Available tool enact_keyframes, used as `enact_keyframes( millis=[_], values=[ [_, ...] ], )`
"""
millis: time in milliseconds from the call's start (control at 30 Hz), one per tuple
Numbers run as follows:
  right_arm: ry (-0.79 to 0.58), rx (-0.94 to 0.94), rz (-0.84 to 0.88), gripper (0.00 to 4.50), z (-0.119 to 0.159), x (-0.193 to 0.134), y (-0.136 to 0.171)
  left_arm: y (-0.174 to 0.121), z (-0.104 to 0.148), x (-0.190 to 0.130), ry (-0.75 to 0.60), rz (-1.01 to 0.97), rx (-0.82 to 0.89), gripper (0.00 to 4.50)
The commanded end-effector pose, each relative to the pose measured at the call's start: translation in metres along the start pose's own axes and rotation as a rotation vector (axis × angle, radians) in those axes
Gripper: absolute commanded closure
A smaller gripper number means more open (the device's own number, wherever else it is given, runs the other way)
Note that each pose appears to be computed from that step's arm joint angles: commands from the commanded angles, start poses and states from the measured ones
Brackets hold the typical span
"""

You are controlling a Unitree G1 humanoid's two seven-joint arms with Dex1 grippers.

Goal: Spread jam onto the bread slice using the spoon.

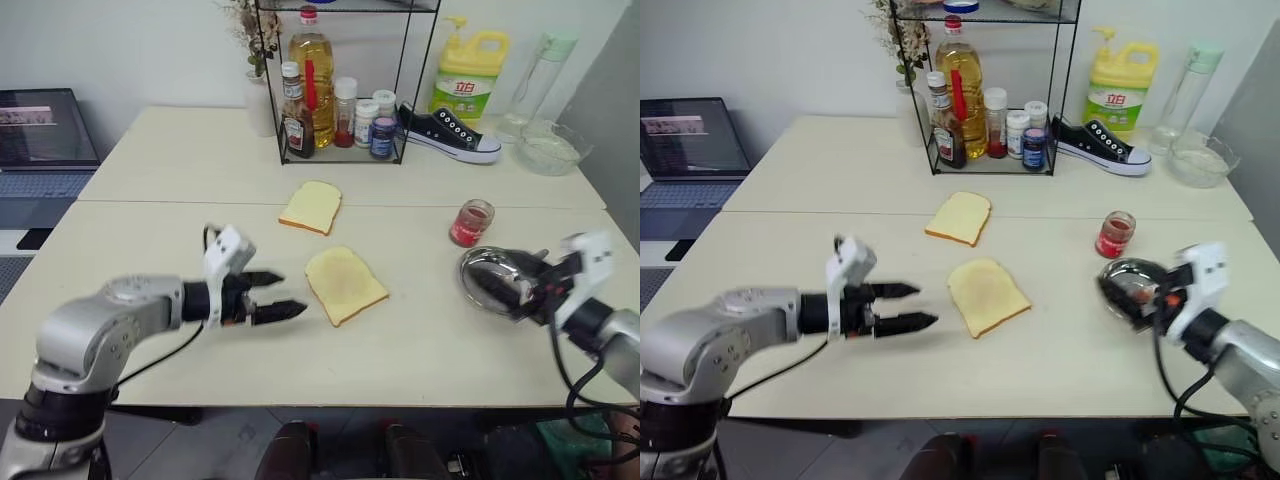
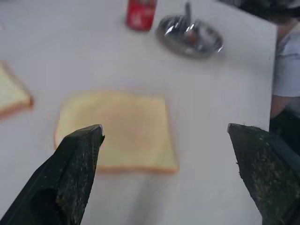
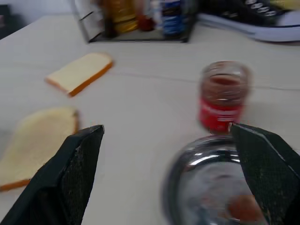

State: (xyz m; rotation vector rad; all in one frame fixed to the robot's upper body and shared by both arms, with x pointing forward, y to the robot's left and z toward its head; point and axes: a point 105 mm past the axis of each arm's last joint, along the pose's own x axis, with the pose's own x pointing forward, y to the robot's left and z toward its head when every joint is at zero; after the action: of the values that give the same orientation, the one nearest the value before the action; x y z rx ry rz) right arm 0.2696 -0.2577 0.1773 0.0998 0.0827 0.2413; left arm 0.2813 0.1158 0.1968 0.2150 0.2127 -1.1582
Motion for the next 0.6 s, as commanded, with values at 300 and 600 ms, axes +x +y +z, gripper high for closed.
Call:
enact_keyframes(
  millis=[300, 600],
  values=[
    [-0.057, 0.281, -0.255, 0.00, -0.024, 0.001, -0.087, -0.033, 0.027, 0.084, -0.164, -0.342, 0.333, 0.02],
    [-0.039, 0.551, -0.152, 0.00, -0.039, 0.042, -0.117, -0.035, 0.021, 0.095, -0.156, -0.398, 0.330, 0.02]
  ],
)
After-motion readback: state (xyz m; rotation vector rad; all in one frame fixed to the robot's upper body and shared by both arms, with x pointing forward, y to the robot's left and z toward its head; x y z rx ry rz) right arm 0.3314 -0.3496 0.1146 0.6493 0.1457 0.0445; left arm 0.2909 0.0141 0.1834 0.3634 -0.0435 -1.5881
